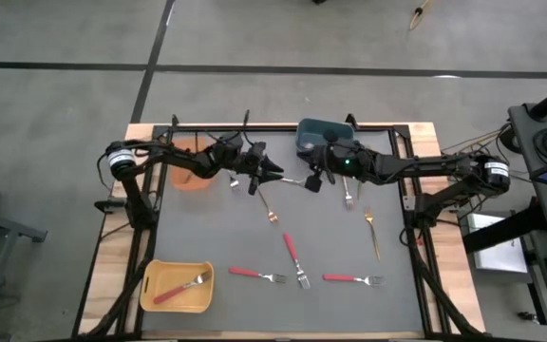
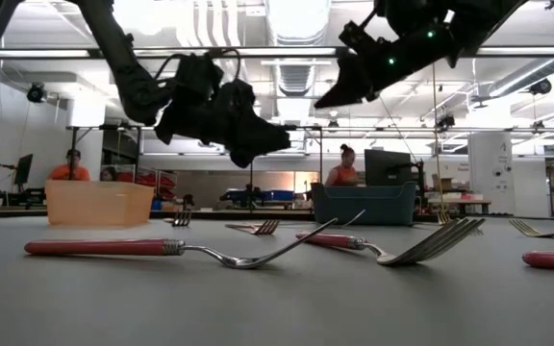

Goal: Sort silverware by color (type)
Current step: Put the orange fork into the blue bin

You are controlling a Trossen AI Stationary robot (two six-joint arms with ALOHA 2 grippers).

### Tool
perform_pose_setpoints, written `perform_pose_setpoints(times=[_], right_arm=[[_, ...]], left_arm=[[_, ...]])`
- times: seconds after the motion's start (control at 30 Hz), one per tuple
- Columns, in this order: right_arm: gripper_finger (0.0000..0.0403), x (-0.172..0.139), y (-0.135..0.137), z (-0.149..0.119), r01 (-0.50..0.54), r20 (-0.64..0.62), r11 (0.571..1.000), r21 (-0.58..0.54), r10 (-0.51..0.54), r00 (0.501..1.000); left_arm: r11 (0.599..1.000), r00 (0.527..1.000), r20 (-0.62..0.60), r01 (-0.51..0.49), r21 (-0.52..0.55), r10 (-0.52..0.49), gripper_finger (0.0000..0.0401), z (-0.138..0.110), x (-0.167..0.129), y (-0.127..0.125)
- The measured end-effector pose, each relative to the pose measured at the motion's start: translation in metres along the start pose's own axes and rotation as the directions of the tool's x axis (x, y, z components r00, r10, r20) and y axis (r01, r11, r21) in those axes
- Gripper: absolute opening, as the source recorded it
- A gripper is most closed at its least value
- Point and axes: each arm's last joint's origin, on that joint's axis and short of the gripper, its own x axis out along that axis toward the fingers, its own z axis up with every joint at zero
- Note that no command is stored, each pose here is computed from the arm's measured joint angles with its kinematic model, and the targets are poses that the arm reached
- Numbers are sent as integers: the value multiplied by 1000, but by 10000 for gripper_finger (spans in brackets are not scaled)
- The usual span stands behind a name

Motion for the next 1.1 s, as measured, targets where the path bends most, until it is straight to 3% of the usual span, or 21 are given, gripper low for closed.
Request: perform_pose_setpoints(times=[0.13,0.4,0.6,0.77,1.1], right_arm=[[9,0,-1,1,46,64,999,29,-48,997],[9,0,0,-4,57,40,992,112,-62,997],[9,-1,2,-13,52,12,984,171,-55,998],[9,-1,3,-20,51,-9,976,210,-51,999],[9,0,4,-23,53,-18,967,251,-50,999]], left_arm=[[999,999,-50,-18,46,21,101,0,7,2],[997,987,-156,-28,65,38,104,-12,18,12],[992,975,-191,-99,78,113,135,-24,22,18],[992,969,-225,-75,104,97,163,-37,29,14],[978,942,-279,-153,142,188,158,-57,47,19]])
